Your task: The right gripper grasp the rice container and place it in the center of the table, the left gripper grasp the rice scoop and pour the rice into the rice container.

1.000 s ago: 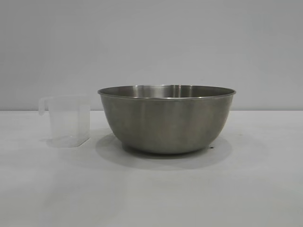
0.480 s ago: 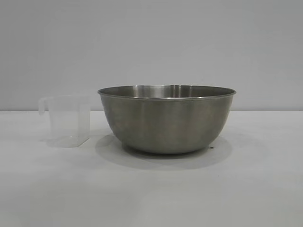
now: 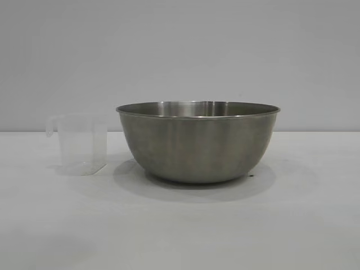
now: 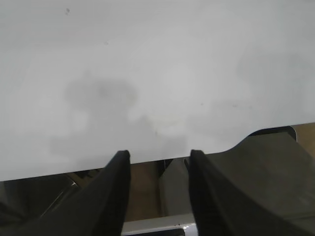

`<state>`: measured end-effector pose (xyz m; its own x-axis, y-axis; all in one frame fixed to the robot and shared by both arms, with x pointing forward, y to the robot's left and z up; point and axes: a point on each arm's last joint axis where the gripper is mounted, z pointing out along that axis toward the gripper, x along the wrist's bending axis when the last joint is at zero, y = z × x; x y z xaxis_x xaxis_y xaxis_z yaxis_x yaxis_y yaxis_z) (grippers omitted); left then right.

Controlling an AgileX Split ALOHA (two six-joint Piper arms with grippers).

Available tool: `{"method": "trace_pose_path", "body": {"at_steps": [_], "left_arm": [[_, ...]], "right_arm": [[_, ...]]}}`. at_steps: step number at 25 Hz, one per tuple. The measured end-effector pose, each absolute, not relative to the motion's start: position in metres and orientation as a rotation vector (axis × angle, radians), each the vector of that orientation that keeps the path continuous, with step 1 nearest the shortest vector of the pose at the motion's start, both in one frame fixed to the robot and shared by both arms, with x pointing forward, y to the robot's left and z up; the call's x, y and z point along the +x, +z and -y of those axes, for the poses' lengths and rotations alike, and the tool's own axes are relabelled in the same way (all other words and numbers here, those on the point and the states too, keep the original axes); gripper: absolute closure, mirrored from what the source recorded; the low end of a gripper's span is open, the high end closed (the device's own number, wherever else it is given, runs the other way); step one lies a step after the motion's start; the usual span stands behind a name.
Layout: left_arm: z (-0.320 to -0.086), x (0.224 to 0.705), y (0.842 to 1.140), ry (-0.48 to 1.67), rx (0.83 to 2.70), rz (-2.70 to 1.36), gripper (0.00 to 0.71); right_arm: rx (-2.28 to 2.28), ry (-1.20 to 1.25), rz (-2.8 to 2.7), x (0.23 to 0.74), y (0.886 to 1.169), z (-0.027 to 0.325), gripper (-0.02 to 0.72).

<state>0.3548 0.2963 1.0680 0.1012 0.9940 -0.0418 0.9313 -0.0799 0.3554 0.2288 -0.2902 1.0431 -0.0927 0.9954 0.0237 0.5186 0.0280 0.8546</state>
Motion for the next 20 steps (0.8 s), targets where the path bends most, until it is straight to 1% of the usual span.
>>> {"method": "trace_pose_path", "body": {"at_steps": [9,17,20], "left_arm": [[-0.295,0.333,1.038,0.318,2.051,-1.893,0.469],[-0.294,0.32,1.024,0.355,2.027,-1.876,0.469],[-0.294,0.315,1.026,0.407,1.997,-1.846,0.469]], "right_arm": [[1.552,0.97,-1.681,0.229,1.043,0.29,0.325],[1.552,0.97,-1.681,0.229,1.043,0.29,0.325],[1.552,0.97,-1.681,0.229,1.043,0.29,0.325]]}}
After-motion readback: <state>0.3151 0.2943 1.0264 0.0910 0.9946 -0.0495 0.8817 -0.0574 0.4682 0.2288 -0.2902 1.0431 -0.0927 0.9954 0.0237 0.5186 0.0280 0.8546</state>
